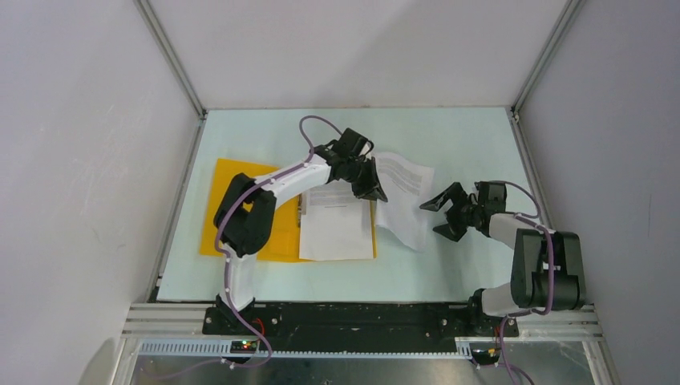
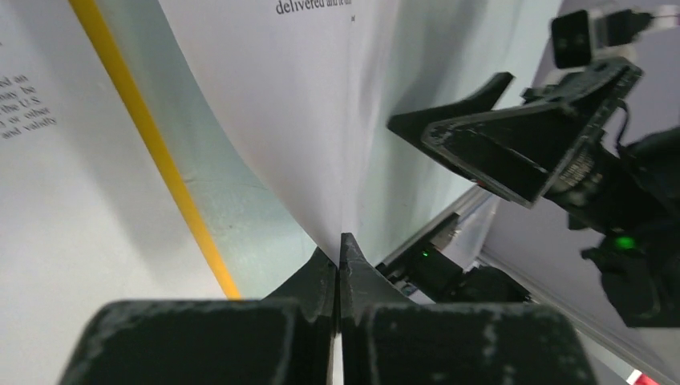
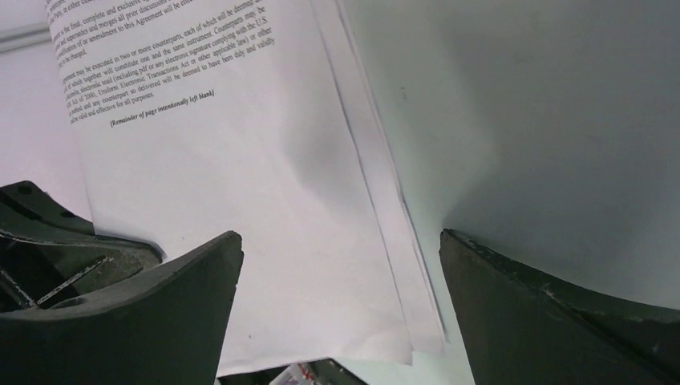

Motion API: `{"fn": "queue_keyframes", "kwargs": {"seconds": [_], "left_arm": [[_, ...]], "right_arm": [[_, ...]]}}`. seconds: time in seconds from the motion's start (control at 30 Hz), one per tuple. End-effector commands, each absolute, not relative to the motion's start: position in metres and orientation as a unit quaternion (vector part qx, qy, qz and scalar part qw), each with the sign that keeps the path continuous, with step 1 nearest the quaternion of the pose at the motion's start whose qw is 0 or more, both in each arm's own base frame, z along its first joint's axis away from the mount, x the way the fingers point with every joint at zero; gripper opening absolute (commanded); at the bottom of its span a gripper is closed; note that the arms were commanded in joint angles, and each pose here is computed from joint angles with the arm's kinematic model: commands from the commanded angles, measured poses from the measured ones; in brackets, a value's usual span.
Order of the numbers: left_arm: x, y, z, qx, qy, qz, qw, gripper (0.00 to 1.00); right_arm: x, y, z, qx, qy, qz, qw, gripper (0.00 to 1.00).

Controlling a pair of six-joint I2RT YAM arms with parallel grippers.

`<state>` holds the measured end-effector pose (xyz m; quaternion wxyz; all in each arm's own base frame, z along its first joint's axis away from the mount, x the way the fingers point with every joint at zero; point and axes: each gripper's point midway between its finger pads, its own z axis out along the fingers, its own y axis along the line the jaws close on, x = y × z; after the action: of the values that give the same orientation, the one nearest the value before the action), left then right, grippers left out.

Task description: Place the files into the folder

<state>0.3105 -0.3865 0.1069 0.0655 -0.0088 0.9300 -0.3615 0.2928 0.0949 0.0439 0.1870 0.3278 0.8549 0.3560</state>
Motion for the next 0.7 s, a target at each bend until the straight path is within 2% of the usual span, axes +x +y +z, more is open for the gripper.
{"fn": "queue_keyframes", "kwargs": {"seconds": [0.0,0.43,0.67], "left_arm": [[0.303,-0.387,0.150,-0.011,0.908,-0.416,0.046,0.00],[0.316,-0.378,0.184,-0.038,0.885,-0.464,0.032,0.00],[0.314,-0.378,0.186,-0.038,0.881,-0.470,0.027,0.00]], "right_arm": [[0.272,0.106,0.016,0.343,0.860,0.357,0.122,0.99],[0.274,0.117,0.009,0.362,0.851,0.367,0.098,0.99],[0.284,0.136,0.020,0.346,0.835,0.417,0.095,0.99]]}}
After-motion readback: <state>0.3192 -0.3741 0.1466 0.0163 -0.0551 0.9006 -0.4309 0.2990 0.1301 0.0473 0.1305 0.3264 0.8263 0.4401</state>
